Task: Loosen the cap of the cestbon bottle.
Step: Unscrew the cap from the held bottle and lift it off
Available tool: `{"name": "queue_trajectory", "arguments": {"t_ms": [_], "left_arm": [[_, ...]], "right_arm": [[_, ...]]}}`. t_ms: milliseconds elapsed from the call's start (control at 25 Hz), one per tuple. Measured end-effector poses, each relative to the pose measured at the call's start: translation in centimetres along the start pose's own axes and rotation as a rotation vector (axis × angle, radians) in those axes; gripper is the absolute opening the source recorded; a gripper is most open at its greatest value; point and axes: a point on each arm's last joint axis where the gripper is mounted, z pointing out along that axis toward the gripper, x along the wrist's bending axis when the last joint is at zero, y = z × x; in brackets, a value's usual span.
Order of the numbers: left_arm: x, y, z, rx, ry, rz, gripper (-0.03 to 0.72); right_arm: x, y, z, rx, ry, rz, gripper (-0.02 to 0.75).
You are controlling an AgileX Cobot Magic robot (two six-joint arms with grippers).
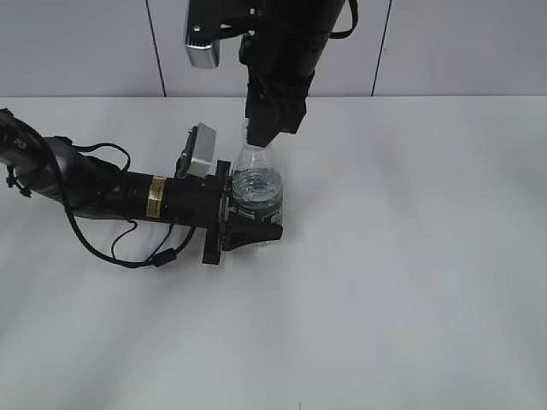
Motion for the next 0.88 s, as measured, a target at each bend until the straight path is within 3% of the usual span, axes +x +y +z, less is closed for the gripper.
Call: {"name": "queue_trajectory", "arguments": {"t_ms": [440, 880], "left_arm": [[-0.1, 0.0, 0.0, 0.000, -0.008, 0.001, 0.412], [-0.1, 0.0, -0.1, -0.001, -0.009, 0.001, 0.412]], "right_arm": [[0.0, 0.0, 0.0, 0.001, 0.002, 0.022, 0.442], [-0.5, 1.1, -1.4, -0.081, -0.014, 0.363, 0.479]]}}
